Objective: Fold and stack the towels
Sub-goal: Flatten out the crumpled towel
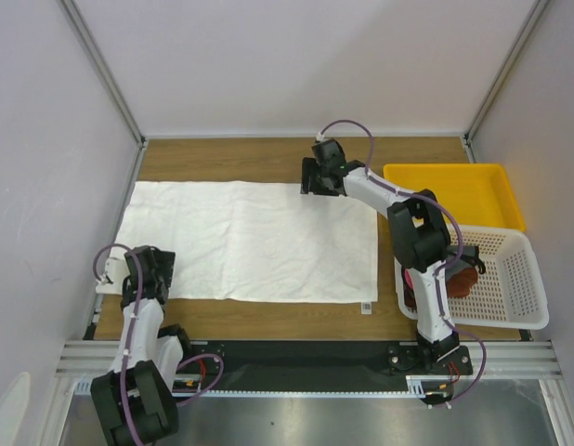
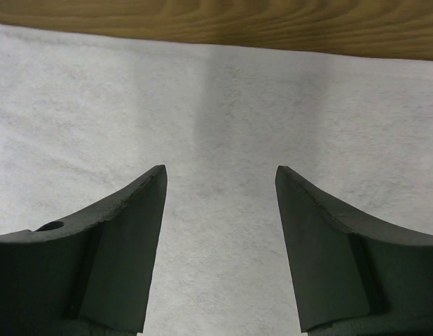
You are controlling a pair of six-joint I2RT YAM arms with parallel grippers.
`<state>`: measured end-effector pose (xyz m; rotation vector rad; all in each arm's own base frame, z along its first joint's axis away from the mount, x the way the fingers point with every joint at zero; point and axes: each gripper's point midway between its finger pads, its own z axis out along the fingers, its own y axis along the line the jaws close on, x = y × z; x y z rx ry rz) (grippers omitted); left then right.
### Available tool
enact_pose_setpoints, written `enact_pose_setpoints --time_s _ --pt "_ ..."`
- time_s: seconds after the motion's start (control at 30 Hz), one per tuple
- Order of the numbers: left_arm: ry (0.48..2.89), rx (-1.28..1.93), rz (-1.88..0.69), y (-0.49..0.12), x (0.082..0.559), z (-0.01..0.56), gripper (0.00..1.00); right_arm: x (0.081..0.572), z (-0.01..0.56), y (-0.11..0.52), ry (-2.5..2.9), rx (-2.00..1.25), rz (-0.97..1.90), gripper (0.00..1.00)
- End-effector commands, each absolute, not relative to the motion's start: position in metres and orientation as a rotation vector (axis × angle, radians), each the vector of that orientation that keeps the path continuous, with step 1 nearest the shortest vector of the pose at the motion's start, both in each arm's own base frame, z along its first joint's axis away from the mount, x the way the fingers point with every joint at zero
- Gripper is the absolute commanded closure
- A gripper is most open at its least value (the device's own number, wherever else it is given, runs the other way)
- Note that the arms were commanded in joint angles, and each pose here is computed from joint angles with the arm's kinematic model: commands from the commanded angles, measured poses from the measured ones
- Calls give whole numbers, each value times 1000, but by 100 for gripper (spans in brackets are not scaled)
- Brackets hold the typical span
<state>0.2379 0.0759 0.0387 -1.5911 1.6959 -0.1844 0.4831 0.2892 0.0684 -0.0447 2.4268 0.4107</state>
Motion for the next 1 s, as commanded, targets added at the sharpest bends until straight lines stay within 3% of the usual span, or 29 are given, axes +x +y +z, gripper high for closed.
enact_pose_setpoints --time_s 0.0,0.27,0.53,0.97 --pt "1786 -1451 -172 65 240 62 15 488 101 269 2373 -1 348 32" --pt "1923 -927 -192 -5 256 129 10 474 103 230 2384 78 274 31" --pt "2193 -597 -111 -83 240 95 11 462 76 190 2436 180 179 31" --pt "2313 -366 -38 -125 224 70 11 481 43 167 2463 194 104 32"
